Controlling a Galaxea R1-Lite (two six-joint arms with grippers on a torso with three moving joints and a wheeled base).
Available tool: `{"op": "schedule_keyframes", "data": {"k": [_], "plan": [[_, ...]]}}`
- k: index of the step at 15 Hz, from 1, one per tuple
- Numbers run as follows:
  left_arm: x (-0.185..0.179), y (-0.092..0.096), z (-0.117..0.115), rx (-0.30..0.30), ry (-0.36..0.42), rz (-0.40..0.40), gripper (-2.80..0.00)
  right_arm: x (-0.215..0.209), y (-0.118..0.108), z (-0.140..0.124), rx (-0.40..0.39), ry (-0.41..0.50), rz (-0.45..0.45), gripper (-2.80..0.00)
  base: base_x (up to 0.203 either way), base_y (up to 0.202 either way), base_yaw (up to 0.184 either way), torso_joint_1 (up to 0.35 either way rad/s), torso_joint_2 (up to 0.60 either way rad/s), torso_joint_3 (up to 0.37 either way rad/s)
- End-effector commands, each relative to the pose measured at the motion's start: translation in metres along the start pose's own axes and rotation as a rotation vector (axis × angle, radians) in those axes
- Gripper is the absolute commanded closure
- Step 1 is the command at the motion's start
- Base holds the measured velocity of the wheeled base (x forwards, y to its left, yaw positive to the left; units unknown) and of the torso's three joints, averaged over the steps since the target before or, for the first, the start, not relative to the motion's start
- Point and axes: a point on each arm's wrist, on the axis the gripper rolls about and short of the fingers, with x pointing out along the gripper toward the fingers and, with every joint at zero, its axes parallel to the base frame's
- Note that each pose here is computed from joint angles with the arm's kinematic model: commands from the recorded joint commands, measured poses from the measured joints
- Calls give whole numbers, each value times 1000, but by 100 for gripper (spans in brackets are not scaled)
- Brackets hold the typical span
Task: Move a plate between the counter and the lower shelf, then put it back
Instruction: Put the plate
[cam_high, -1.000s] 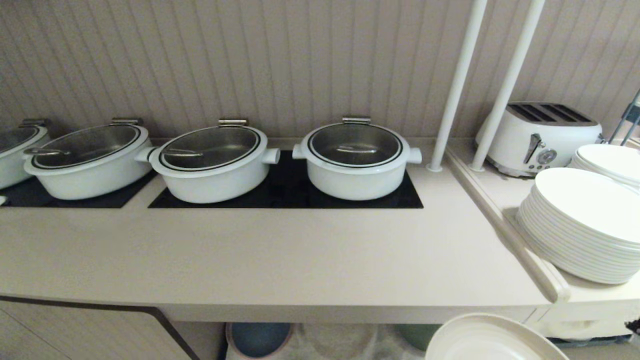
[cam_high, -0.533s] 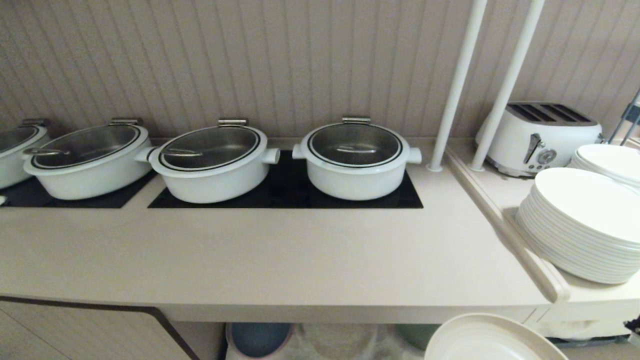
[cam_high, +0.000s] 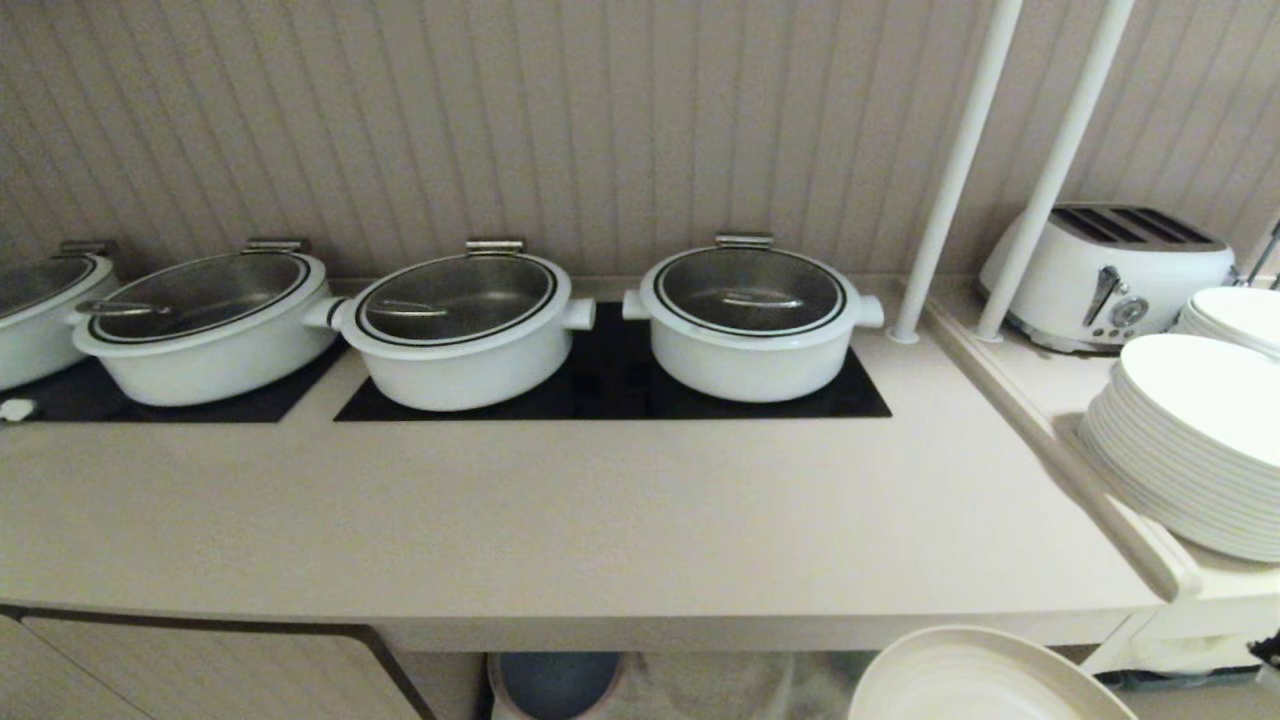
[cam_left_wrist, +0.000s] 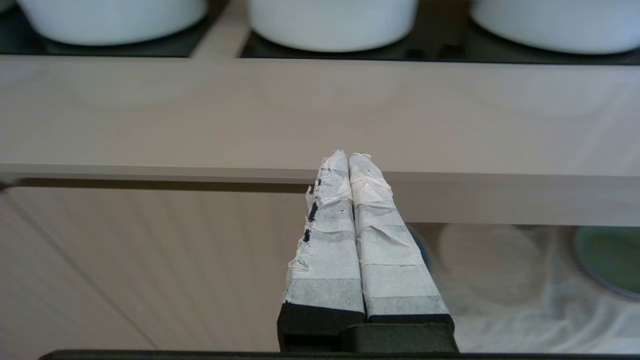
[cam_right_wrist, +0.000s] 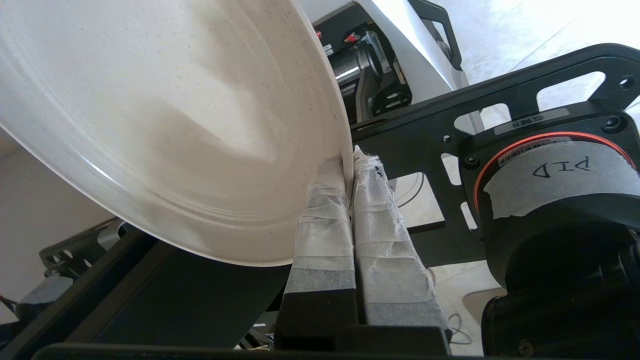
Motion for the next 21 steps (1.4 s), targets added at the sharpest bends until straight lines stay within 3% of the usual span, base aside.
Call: {"op": "schedule_keyframes", "data": {"k": [1,21], "plan": [[0,0,0,0,0,1,0,0,0,0,4,5,-4,0,0,193,-3,2,2,1],[0,0,0,0,-2,1,0,1,-1,-1,5,7,-8,0,0,196,-1,3,2,2]]}}
